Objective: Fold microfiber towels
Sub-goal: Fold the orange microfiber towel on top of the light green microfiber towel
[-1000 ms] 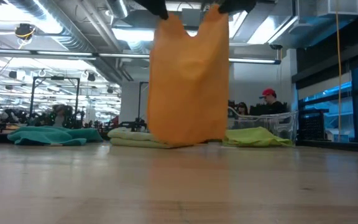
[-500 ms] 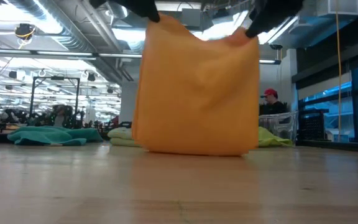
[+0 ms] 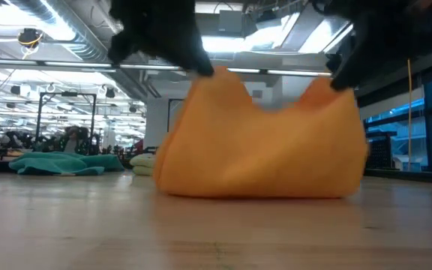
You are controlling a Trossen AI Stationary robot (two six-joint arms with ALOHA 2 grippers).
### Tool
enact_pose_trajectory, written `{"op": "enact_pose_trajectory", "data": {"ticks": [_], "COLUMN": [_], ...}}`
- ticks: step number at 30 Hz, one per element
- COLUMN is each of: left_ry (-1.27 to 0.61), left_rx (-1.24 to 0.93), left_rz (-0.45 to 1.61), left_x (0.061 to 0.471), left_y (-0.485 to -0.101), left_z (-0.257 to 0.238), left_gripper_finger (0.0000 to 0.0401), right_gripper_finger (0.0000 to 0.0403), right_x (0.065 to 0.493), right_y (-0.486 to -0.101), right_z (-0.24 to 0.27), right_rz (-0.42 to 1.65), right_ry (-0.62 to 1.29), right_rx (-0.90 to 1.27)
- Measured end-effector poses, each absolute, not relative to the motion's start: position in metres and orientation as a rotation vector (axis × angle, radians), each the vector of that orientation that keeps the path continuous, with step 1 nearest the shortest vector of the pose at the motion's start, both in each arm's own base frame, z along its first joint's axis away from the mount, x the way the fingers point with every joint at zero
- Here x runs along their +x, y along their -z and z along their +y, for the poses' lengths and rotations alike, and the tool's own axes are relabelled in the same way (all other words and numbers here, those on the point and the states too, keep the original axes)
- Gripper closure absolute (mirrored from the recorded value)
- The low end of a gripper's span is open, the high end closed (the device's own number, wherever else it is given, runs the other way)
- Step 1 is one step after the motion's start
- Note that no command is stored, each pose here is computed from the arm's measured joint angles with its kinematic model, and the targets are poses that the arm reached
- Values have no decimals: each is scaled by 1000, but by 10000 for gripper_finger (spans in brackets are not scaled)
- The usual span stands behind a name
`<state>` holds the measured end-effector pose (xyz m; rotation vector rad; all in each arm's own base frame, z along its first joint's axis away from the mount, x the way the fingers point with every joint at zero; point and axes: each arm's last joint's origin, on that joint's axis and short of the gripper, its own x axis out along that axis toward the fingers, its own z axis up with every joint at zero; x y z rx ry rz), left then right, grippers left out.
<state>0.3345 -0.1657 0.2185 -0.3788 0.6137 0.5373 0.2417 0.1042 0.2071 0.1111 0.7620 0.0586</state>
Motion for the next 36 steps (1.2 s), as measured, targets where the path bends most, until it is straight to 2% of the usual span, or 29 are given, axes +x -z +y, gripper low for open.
{"op": "enact_pose_trajectory", "data": {"ticks": [6,13,23,36], "left_ry": [-552,-611,-726,-770], "left_rx": [-382,-355,-360,-395], "left_rz": [644,655,766,856], "left_x": [341,337,337,334], "left_y": [-198,-206,-199,-194], "left_z": [-169,-157,-128,-117], "left_gripper_finger": [401,401,401,401], "right_gripper_finger": [403,403,403,401], "right_x": [247,259,268,287], "right_y": [-194,-194,-192,-163], "right_z": [104,82,45,24], "right_rz": [776,748,756,820], "right_ry": [-27,23,112,123], "right_rx": [86,46,23,35]}}
